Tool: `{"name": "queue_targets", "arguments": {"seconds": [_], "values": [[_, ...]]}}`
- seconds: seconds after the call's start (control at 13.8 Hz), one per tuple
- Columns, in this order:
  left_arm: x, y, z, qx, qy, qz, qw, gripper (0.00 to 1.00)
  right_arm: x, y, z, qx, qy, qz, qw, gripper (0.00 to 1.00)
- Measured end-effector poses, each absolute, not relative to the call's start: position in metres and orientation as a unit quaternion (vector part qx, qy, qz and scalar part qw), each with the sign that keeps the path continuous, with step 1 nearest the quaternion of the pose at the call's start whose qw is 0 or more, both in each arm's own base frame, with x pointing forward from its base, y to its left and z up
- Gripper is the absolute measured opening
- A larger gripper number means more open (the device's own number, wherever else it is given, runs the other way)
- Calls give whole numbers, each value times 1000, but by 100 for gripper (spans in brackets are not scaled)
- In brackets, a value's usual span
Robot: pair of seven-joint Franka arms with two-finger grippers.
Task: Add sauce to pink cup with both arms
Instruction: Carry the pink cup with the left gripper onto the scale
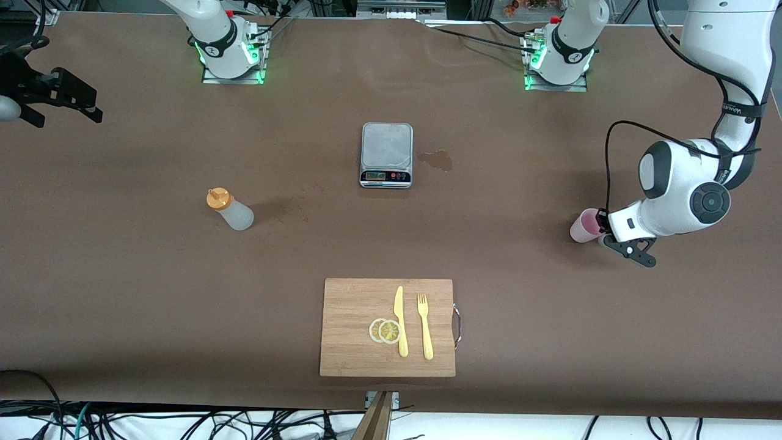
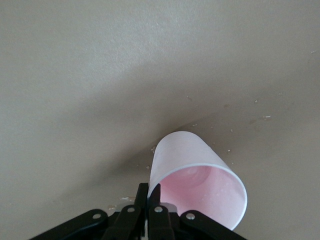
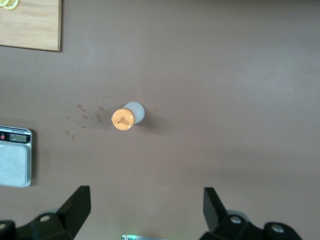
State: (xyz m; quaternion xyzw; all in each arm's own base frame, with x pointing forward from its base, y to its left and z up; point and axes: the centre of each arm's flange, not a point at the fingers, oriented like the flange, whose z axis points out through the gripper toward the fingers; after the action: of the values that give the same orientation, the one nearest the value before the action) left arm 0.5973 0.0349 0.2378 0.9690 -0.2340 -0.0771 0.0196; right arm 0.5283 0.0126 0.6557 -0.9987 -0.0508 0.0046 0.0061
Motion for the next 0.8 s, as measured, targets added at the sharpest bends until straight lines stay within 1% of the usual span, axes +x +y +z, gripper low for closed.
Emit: {"name": "queue_targets", "arguments": {"seconds": [0.22, 0.44, 0.58, 0.8], "values": [[614, 17, 261, 966, -248, -68, 22, 4, 528, 13, 656, -999, -51, 5, 6, 100], [622, -46, 309, 965, -238, -100, 39, 4, 528, 13, 656, -999, -51, 5, 6, 100], [616, -104, 333, 971, -206, -111, 43, 4, 528, 13, 656, -999, -51, 4, 6, 100], [586, -191, 343, 976, -160, -143, 42, 4, 528, 13, 656, -999, -52, 5, 6, 100]]}}
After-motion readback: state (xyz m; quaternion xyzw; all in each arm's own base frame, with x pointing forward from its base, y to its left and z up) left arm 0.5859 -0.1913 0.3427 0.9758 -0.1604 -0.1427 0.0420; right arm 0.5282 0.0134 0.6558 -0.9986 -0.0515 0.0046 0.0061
